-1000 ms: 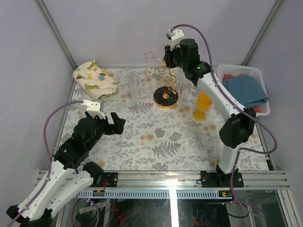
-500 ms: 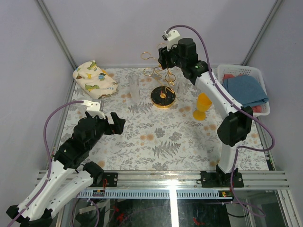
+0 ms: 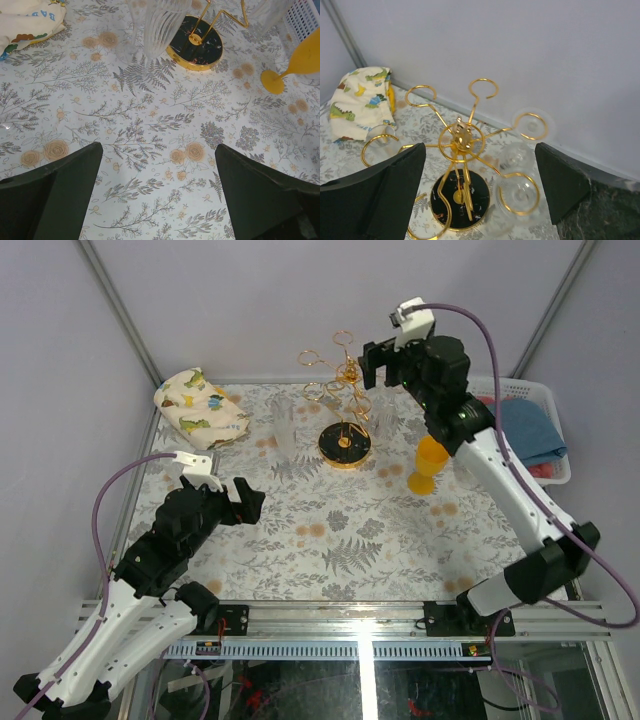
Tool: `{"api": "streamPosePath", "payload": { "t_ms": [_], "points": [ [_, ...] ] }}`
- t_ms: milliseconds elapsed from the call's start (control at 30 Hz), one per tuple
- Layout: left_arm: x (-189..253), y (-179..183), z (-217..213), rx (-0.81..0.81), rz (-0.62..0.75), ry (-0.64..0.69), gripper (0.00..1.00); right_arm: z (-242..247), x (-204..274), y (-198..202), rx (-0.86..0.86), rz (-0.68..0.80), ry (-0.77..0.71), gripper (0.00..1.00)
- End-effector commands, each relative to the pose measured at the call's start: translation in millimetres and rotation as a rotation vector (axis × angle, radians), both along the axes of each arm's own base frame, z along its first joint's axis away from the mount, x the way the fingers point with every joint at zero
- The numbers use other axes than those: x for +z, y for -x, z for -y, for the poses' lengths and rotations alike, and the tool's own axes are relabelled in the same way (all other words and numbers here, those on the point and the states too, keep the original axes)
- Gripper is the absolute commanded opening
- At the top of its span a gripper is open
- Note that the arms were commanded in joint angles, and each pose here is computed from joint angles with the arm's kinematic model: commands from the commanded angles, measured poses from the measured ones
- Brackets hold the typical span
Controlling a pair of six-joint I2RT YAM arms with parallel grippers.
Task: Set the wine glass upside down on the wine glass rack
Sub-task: Adjust the wine rack at the center of the board.
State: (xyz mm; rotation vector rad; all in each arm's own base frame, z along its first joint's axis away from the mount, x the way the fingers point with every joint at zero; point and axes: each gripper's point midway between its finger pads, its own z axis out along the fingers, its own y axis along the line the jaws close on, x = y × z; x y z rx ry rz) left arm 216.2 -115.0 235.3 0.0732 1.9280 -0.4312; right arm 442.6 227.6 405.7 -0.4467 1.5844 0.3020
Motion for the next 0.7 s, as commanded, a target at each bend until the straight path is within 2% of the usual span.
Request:
{"api": "streamPosePath", "payload": {
  "t_ms": [0,167,300,433,667],
  "points": [
    [-1,-3,-1,0.014,0.006,0.001,0.95,38,31,20,-0.146,0.128,-0.068,0.99],
    [-1,-3,-1,0.013,0.007,0.002,0.95,66,10,52,-0.212,0.110,-0.104,0.99],
    [0,-2,-2,0.017,0.011,0.004,0.95,85,-23,72,-0.278,0.027,-0.122,0.99],
    [0,-2,-2,0.016,0.010,0.003,0.95,91,-58,87,-0.273,-0.020,-0.108,0.99],
    [-1,-3,-1,0.010,0.003,0.000,0.95,109,-117,108,-0.347,-0.226,-0.035,0.99]
  ]
}}
